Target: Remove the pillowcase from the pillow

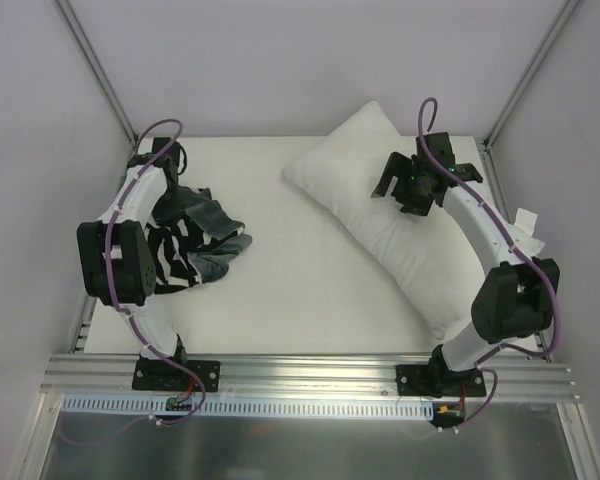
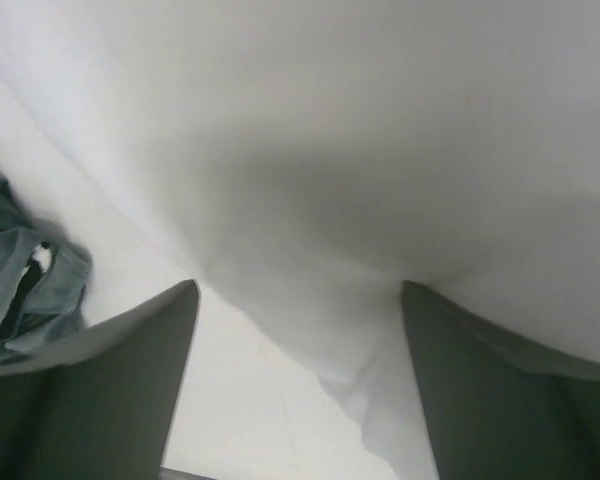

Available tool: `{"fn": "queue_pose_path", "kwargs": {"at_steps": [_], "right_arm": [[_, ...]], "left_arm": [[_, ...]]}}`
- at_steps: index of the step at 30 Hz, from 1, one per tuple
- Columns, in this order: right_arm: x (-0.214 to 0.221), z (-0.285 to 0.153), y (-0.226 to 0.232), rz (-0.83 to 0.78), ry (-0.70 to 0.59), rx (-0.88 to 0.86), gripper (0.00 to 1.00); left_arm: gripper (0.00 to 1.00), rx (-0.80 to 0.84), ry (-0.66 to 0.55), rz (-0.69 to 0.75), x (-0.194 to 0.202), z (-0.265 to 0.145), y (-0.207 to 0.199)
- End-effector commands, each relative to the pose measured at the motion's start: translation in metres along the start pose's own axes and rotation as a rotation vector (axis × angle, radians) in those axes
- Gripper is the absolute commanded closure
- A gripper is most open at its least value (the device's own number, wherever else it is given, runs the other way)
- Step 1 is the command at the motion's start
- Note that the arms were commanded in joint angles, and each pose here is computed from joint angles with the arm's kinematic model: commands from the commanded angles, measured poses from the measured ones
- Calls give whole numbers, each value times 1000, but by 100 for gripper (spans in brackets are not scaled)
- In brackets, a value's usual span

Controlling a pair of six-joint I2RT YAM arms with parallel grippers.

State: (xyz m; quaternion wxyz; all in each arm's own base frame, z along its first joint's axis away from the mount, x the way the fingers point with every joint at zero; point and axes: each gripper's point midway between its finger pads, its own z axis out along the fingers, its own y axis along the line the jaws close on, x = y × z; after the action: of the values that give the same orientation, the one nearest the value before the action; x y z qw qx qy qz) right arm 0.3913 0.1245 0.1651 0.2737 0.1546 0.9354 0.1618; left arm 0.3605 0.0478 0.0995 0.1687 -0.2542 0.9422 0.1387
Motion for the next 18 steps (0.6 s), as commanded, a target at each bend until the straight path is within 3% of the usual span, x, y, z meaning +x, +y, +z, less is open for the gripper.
{"fn": "queue_pose_path", "kwargs": {"at_steps": [1,2,4,12,15,18], "right_arm": [[-10,-72,12,-68,-104,-60,9],[-10,-84,12,-74,-133,-67,3],[-9,-118,10,-97,-211,-78,4],[22,-186,-30,-146,-288,22,4],[34,-199,-52,-170,-309,89,4],[47,-209,-71,-177,-317,143,4]], "left_arm": [[63,14,-64,38,-12,-34,11],[40,34,-80,38,-13,-42,11],[4,86,-158,66,-13,-74,0],[1,455,-348,274,36,-194,-59],[1,600,-372,297,57,-224,-64],[1,713,-375,318,83,-220,-69]]}}
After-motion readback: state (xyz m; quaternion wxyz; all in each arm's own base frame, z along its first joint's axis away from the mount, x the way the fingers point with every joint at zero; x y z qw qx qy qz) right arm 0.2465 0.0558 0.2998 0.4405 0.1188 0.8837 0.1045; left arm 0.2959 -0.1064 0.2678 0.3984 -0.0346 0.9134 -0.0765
